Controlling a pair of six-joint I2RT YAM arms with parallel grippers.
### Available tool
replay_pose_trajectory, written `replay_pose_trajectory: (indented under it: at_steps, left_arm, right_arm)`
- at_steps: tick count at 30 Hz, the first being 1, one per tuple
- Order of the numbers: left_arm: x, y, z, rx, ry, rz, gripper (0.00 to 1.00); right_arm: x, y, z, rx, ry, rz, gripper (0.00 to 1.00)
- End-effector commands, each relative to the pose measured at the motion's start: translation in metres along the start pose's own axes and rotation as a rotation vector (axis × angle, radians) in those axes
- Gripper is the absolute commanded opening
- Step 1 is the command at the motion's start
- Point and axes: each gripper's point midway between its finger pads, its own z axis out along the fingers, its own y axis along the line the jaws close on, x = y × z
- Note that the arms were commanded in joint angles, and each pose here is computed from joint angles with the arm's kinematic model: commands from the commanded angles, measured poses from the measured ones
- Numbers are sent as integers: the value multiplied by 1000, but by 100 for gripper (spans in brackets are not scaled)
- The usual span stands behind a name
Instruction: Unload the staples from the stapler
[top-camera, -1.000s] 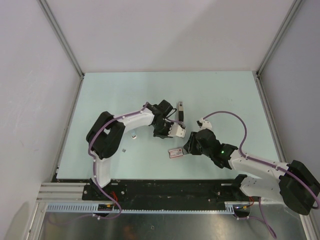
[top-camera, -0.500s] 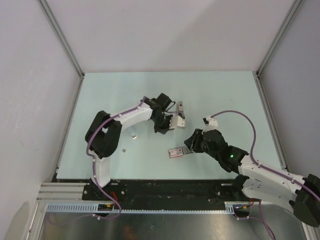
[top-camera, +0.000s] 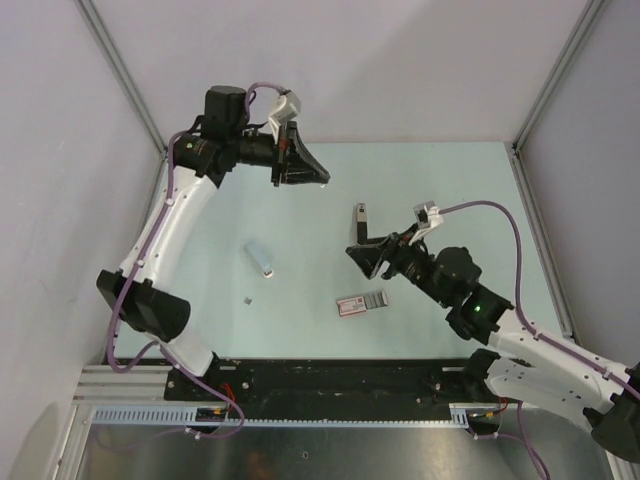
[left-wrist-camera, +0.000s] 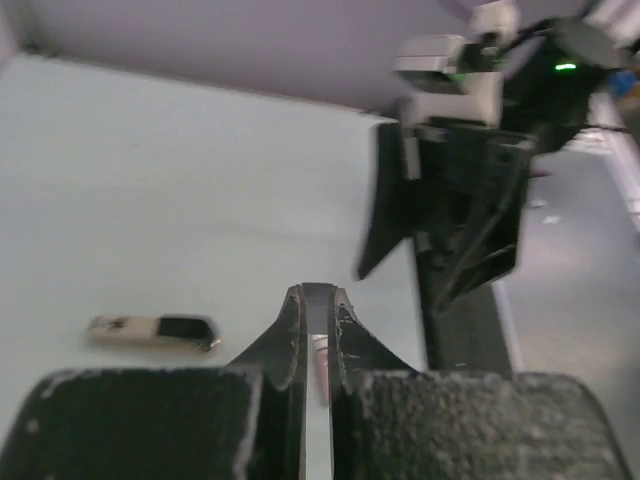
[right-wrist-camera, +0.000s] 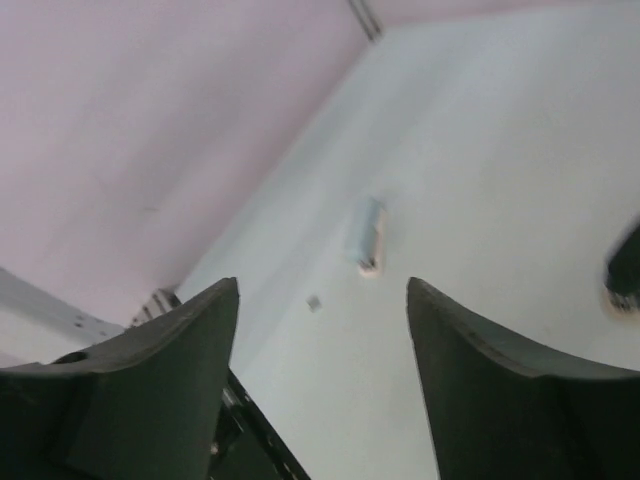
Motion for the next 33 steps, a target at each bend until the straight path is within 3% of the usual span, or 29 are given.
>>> replay_pose_trajectory:
  at_steps: [1, 7, 18, 33]
  left_arm:
    - [-26, -76, -11, 323, -58, -202, 1]
    - [-37, -106, -17, 406, -61, -203, 1]
    - [-30, -125, -18, 437, -54, -209, 2]
    - [-22, -122, -16, 420, -49, -213, 2]
  right_arm:
    - [-72, 69, -6, -287, -230, -62, 79]
    - [-103, 110, 1, -424, -280, -81, 81]
    - [-111, 121, 21, -432, -311, -101, 76]
    - [-112, 123, 34, -435, -325, -70, 53]
